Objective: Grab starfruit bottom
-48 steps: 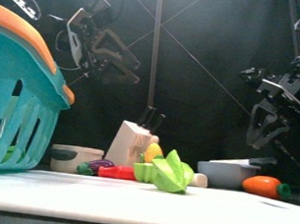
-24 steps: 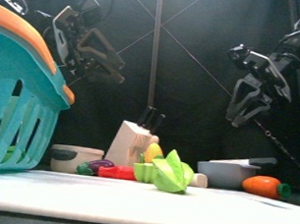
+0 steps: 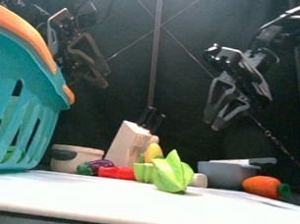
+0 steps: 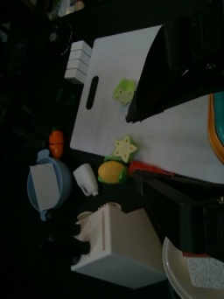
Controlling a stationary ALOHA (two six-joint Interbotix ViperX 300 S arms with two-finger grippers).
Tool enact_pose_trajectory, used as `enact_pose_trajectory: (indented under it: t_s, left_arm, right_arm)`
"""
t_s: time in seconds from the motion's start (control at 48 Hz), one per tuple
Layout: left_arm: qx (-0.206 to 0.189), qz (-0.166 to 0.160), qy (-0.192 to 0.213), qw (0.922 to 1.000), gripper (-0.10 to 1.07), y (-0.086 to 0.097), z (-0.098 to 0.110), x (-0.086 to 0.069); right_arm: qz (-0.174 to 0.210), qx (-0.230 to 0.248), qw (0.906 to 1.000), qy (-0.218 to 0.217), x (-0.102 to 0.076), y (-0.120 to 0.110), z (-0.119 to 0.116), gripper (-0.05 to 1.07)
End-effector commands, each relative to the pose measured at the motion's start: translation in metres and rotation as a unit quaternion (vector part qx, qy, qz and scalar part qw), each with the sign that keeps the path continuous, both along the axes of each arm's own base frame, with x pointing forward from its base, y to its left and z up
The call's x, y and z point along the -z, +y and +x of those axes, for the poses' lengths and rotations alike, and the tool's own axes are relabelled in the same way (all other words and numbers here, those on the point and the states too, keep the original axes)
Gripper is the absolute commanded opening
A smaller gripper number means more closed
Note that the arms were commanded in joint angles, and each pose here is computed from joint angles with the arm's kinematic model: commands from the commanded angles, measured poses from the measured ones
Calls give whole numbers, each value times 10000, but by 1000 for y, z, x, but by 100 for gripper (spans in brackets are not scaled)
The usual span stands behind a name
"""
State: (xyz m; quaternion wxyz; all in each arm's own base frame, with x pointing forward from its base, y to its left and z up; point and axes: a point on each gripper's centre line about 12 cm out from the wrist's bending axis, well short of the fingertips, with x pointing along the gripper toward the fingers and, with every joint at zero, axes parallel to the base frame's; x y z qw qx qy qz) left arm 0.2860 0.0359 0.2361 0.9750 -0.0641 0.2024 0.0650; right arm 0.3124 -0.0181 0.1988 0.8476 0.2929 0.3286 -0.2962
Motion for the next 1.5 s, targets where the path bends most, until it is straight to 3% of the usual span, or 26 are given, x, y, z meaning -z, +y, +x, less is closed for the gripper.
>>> enact_pose_trajectory:
  t_s: [0.0,0.146,0.292,0.312,0.562,0.833,1.167,1.479]
  left_arm:
    - [26,92,-205,9997,85,-1,-6,-12]
    - [61,135,-389,9991,85,-3,-20,-16]
    - [126,92,-576,9982,85,-6,-31,-9]
    - [122,99,-575,9982,85,-6,-31,-9]
    - [141,102,-559,9983,85,-7,-32,-8]
    - [135,85,-538,9984,85,-7,-32,-6]
    - [131,77,-531,9985,85,-7,-33,-6]
    - [121,91,-492,9987,85,-6,-33,-4]
  right_arm:
    - [94,38,9998,-175,-14,5,16,74]
    - [166,6,9998,-60,-9,15,35,75]
    - [116,-23,9999,99,4,18,55,76]
    - [24,-15,9995,319,22,19,79,84]
    - [-102,-34,9993,372,31,19,104,100]
    - [-259,306,9967,711,38,12,102,100]
    - [-56,249,9973,695,52,17,115,101]
    - [-62,451,9958,792,64,0,124,100]
